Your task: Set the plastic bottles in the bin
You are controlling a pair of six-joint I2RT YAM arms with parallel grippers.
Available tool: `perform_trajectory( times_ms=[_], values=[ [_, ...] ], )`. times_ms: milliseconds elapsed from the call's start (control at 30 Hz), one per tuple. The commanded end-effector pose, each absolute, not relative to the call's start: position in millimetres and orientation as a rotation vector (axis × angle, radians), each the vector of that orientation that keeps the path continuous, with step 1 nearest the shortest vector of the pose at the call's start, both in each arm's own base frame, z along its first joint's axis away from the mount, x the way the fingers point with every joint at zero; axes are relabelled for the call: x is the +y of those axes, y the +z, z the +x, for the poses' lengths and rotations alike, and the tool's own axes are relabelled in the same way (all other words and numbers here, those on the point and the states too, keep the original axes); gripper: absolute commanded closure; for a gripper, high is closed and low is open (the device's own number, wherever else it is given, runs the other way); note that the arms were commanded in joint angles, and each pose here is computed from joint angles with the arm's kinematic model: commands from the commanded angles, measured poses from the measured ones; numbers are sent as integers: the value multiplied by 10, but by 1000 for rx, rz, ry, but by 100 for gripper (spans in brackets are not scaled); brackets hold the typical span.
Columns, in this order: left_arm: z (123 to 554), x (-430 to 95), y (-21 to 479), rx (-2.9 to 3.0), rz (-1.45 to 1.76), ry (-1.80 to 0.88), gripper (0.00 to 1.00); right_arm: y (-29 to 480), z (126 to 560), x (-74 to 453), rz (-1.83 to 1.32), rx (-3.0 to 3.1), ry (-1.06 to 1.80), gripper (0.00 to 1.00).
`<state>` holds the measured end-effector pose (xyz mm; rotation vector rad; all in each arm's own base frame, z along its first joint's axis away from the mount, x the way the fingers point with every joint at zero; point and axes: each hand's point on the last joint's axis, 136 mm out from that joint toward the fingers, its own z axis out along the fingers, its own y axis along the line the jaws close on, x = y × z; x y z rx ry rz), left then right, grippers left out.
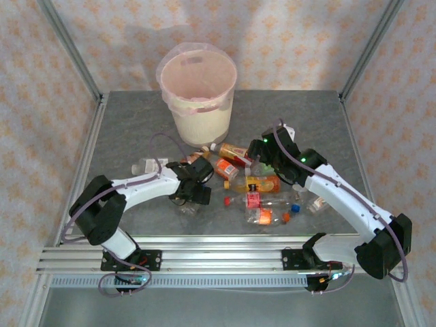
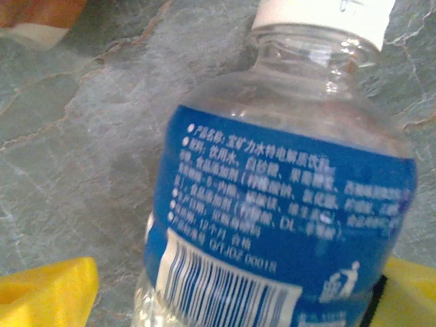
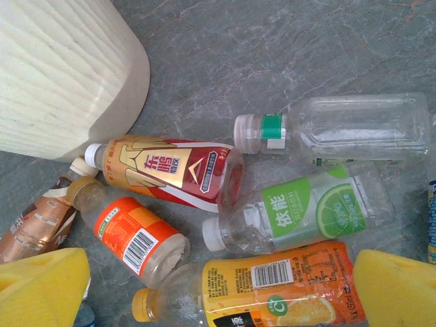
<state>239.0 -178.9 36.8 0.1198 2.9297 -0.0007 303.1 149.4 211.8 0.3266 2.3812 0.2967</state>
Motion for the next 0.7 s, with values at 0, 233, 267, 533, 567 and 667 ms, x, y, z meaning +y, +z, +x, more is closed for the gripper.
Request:
perform_trajectory(
  times_ms=[0,233,267,533,567,667],
  values=[
    [2419,-1804,332,2906,121,14,15,2123,3028,1452,348,2375,273,0],
    [2378,-1746,264,2895,100,15,28,2141,3038,1450,347,2369,270,0],
    [2375,-1740,276,2892,99,15,30,2153,3039,1446,347,2367,269,0],
    [2437,-1863,724,2789,107,-122,35,2215,3029,1380,366,2334,256,0],
    [2459,-1900,845,2759,107,-157,37,2208,3031,1371,369,2333,250,0],
    [2515,-1983,1243,2655,107,-257,38,2295,3009,1342,377,2299,271,0]
  ],
)
